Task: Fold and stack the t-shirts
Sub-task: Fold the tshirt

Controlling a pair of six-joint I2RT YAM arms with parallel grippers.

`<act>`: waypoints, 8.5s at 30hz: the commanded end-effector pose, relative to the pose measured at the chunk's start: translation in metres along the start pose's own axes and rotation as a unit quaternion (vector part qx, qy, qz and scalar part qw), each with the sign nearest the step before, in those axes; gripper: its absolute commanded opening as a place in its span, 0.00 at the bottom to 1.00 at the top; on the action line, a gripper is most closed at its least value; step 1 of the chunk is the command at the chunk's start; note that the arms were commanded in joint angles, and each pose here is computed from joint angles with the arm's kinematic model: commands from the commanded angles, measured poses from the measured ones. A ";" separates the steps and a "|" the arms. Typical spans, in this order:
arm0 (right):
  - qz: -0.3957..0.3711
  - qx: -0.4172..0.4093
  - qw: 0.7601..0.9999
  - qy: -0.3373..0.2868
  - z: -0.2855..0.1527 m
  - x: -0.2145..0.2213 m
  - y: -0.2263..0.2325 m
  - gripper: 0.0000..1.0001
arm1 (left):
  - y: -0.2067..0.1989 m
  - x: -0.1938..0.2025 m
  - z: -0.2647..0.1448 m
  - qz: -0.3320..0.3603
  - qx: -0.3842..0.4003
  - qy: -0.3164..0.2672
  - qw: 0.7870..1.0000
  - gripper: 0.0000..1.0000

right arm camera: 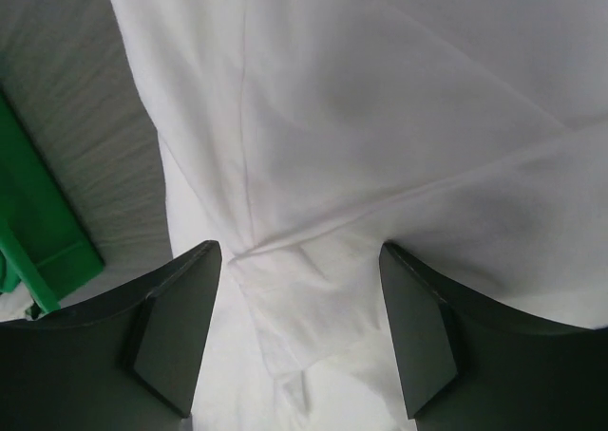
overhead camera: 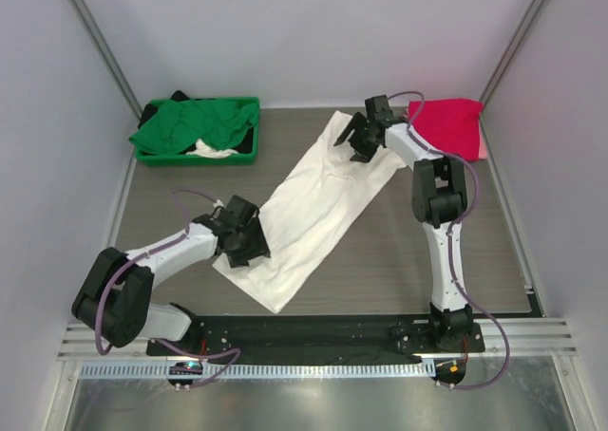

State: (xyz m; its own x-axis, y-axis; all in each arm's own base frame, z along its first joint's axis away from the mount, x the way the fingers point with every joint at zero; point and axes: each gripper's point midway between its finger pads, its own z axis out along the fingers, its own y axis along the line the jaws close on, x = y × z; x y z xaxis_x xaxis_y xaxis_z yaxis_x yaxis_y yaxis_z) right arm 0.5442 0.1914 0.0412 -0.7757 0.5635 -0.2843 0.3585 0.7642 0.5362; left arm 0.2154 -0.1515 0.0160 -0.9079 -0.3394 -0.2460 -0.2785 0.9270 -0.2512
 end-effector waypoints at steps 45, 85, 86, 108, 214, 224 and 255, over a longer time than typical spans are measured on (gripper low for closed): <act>-0.129 0.046 0.990 -0.010 -0.200 0.170 -0.069 0.81 | -0.074 0.069 -0.098 0.073 0.091 -0.067 0.991 0.79; -0.099 0.059 0.987 0.108 -0.217 0.328 -0.194 0.38 | -0.035 0.117 -0.027 -0.003 0.125 -0.005 0.992 0.63; -0.097 0.059 0.988 0.106 -0.218 0.328 -0.195 0.38 | -0.035 0.117 -0.026 -0.003 0.123 -0.007 0.992 0.63; -0.097 0.055 0.988 0.105 -0.209 0.331 -0.200 0.27 | -0.035 0.119 -0.012 -0.005 0.105 -0.004 0.994 0.42; -0.152 -0.006 0.988 0.033 -0.176 0.098 -0.062 0.68 | -0.121 -0.146 -0.060 0.020 0.106 -0.043 0.993 0.70; -0.140 -0.010 0.985 0.105 -0.147 0.164 -0.120 0.65 | -0.092 -0.065 -0.019 0.006 0.114 0.005 0.994 0.70; -0.131 0.006 0.983 0.131 -0.114 0.179 -0.144 0.26 | -0.080 -0.042 0.032 -0.018 0.100 0.020 0.995 0.52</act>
State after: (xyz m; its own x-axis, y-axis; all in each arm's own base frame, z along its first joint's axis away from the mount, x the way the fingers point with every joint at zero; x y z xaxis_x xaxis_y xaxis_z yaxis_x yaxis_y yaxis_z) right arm 0.3008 0.1533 0.0187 -0.9426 0.2612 -0.2080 0.1264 0.8558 0.5016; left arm 0.2859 -0.2149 0.0271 -0.9127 -0.3562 -0.2004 -0.2408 0.8649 -0.4405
